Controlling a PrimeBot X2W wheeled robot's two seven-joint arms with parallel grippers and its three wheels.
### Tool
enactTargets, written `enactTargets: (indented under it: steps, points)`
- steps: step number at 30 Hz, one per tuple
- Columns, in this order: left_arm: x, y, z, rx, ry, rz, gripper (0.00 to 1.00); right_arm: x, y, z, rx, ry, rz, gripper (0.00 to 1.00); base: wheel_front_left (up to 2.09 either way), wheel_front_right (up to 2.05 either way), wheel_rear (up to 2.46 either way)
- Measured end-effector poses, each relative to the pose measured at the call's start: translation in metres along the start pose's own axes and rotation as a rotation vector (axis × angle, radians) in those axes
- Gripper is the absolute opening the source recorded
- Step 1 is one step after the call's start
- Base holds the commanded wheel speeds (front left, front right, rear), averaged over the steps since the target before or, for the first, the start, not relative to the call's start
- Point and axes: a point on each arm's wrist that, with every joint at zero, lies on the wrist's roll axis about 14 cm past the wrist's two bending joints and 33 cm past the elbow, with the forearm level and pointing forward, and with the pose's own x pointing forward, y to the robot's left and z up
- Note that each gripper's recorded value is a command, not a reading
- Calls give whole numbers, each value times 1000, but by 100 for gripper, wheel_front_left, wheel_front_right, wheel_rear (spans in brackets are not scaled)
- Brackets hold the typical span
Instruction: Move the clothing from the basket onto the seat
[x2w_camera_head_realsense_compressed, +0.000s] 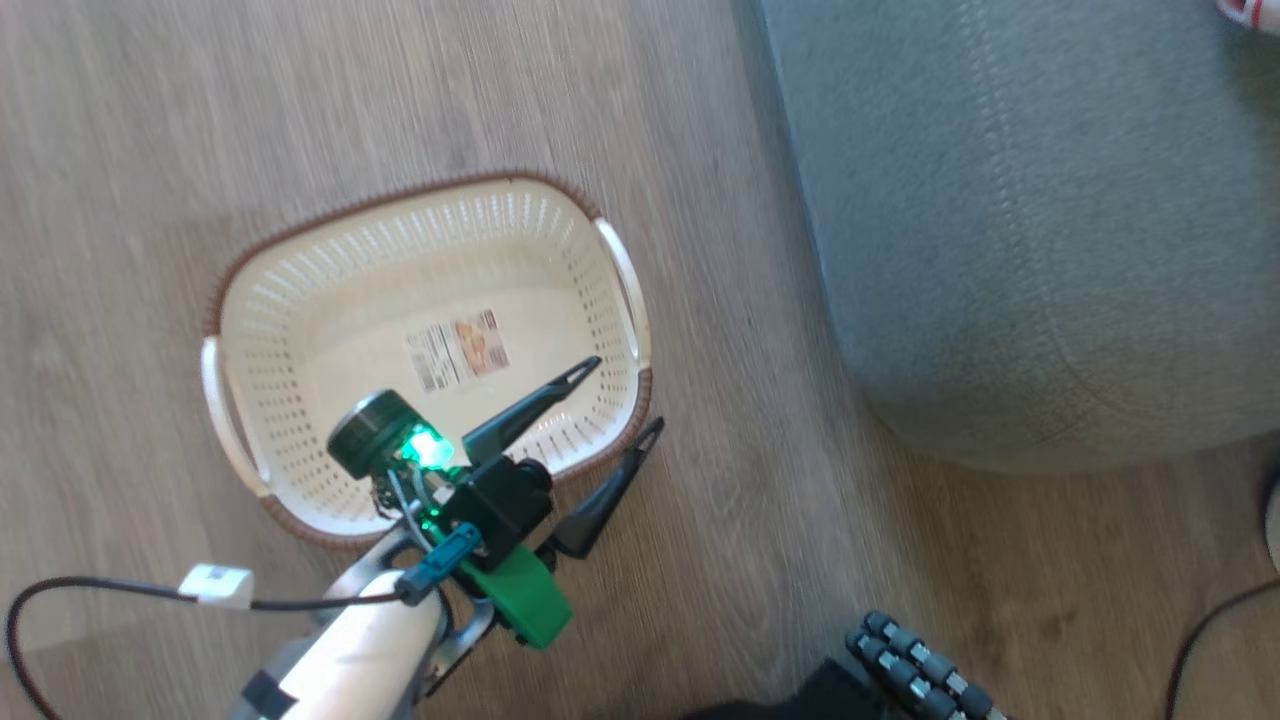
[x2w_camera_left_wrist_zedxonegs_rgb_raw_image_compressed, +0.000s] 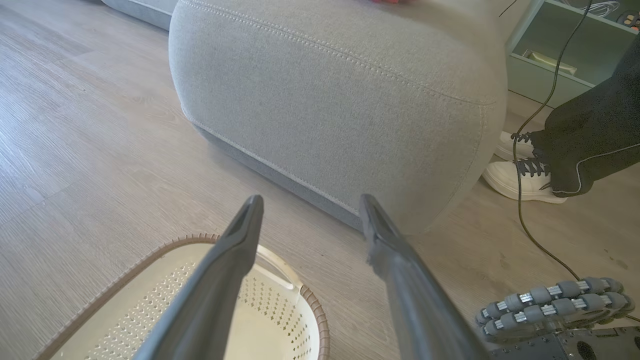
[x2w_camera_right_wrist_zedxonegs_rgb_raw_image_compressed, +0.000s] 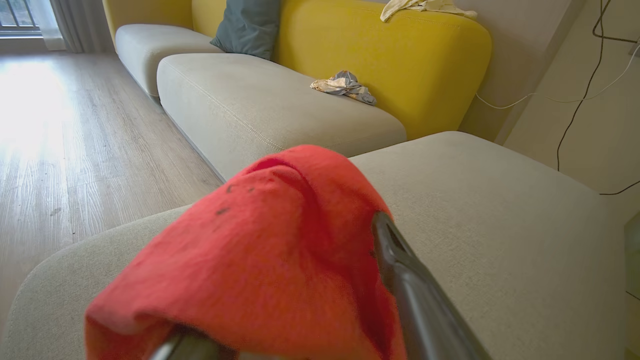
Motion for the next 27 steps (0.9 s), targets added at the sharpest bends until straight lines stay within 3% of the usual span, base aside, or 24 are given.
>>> enactTargets:
  steps: [8, 12, 17, 27]
  points:
    - [-3, -25, 44, 36, -68, 16, 100, -25, -18, 45, -22, -48, 45, 100, 0, 0, 0]
    - [-12, -35, 59, 48, -88, 39, 100, -34, -31, 57, -31, -4, 57, 100, 0, 0, 0]
    - [-20, -26, 66, 65, -99, 82, 100, -32, -58, 84, -21, -62, 2, 100, 0, 0, 0]
    - [-24, -4, 52, 40, -78, 123, 100, -12, -52, 88, 12, -148, -60, 100, 0, 0, 0]
